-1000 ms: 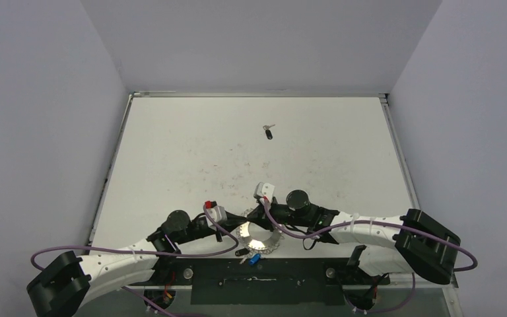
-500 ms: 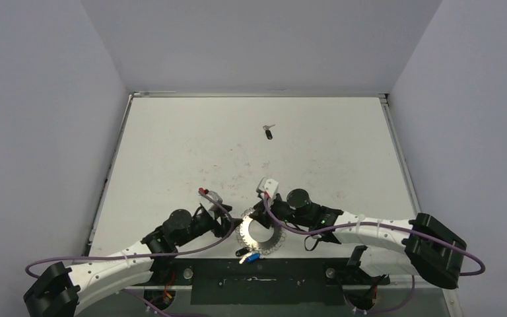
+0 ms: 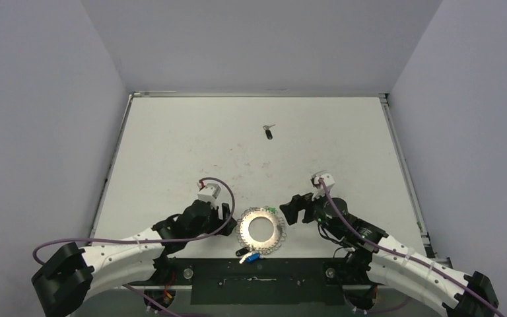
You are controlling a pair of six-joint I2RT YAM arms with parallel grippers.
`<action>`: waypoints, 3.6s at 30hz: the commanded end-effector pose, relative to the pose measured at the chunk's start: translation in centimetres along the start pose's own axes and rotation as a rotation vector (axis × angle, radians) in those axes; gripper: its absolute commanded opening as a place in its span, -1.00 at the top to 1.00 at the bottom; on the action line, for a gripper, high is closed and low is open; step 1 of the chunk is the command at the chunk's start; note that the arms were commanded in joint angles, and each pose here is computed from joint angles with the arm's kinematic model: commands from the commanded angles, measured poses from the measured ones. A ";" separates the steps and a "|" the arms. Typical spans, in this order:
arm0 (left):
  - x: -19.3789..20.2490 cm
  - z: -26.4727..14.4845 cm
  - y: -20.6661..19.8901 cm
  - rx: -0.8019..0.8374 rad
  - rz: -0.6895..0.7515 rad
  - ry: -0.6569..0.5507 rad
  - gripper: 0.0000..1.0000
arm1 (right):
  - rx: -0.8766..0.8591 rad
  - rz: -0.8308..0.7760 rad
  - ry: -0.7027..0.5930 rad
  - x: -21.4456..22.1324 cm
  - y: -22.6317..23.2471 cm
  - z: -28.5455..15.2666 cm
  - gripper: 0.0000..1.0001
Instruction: Put the keys on the keyring
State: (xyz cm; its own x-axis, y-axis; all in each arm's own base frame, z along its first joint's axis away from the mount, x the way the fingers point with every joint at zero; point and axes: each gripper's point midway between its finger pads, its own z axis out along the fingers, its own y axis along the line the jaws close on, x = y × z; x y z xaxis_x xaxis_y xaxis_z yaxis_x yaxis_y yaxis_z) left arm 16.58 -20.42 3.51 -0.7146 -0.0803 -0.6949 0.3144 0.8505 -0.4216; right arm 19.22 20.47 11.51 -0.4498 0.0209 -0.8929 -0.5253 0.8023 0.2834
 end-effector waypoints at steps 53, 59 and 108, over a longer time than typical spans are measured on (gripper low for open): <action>1.6 -0.6 -1.9 0.046 -0.193 0.204 -0.15 | 0.002 0.165 0.500 1.3 -0.2 9.5 -0.52; 1.3 -1.0 -1.6 0.046 -0.191 0.175 -0.15 | -0.010 0.238 0.568 4.6 0.0 5.7 -0.40; 1.3 -2.4 -2.2 0.061 -0.264 0.207 -0.36 | -0.096 0.390 0.600 6.1 2.3 6.0 -0.21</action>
State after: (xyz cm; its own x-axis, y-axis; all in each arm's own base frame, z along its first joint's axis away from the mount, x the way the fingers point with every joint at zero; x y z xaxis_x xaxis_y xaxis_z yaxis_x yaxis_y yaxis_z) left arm 13.98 -20.16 4.50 -0.8530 -0.1751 -0.4917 0.1661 0.8020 -0.5737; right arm 21.33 25.19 4.24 -0.8981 -0.1312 -0.4198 -0.3501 0.7912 0.5015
